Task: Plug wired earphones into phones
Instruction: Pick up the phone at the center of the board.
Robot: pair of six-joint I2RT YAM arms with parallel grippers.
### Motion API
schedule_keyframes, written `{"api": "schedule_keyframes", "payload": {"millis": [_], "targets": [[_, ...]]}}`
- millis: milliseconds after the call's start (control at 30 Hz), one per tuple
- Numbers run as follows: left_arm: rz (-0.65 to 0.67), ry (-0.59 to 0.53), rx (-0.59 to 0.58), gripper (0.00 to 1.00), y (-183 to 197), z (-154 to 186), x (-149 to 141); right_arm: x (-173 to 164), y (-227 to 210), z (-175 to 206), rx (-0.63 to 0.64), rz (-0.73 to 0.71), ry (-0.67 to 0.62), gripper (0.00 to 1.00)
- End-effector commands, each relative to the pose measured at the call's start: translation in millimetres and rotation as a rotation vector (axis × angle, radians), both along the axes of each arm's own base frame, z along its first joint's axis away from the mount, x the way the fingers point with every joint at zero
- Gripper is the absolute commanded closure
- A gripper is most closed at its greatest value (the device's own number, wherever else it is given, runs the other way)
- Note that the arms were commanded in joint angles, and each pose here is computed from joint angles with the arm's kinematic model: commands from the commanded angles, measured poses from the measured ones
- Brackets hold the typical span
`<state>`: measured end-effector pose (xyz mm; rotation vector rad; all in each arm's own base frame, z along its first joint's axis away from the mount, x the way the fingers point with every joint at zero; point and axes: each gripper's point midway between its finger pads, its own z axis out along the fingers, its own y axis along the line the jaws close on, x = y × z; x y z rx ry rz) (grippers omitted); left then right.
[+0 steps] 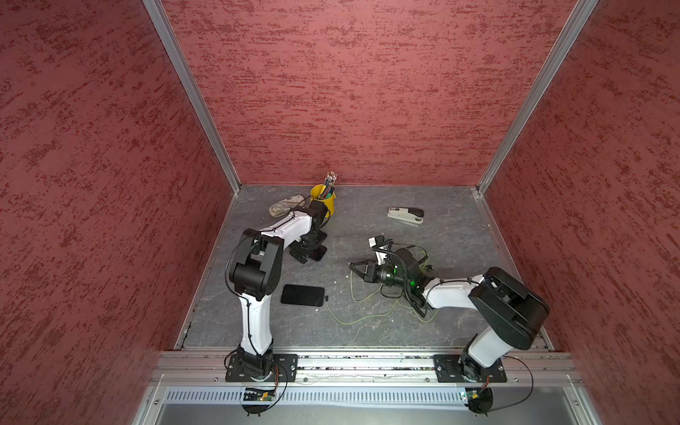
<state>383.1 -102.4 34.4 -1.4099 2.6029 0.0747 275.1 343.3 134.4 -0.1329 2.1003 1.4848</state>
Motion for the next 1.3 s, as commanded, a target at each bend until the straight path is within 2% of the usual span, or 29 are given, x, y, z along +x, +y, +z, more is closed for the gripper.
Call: {"api": "schedule_keyframes", "payload": {"millis": [0, 233, 533, 733, 800, 1033, 1267], "targets": [[0.01, 0.018, 0.026, 0.05, 2, -6, -1, 7, 1, 1, -0.006, -0.014, -0.011, 1.0], [0.003, -0.004, 0.014, 0.07, -4, -8, 12, 6, 0, -1, -0.023, -0.01, -0.01, 1.0], [-0.01, 0.061, 0.044, 0.08, -6, -23, 10, 7, 0, -8, -0.044, -0.011, 0.003, 1.0], [-0.016, 0.088, 0.076, 0.21, -6, -26, 8, 7, 1, -14, -0.067, -0.007, 0.022, 1.0], [-0.016, 0.102, 0.083, 0.21, -8, -27, 5, 8, 0, -16, -0.075, -0.018, 0.027, 1.0], [0.015, 0.123, 0.045, 0.21, -17, -36, -2, 9, 0, -22, -0.064, -0.029, 0.046, 1.0], [0.032, 0.105, -0.02, 0.27, -26, -28, -7, 9, 1, -30, -0.039, -0.031, 0.059, 1.0]]}}
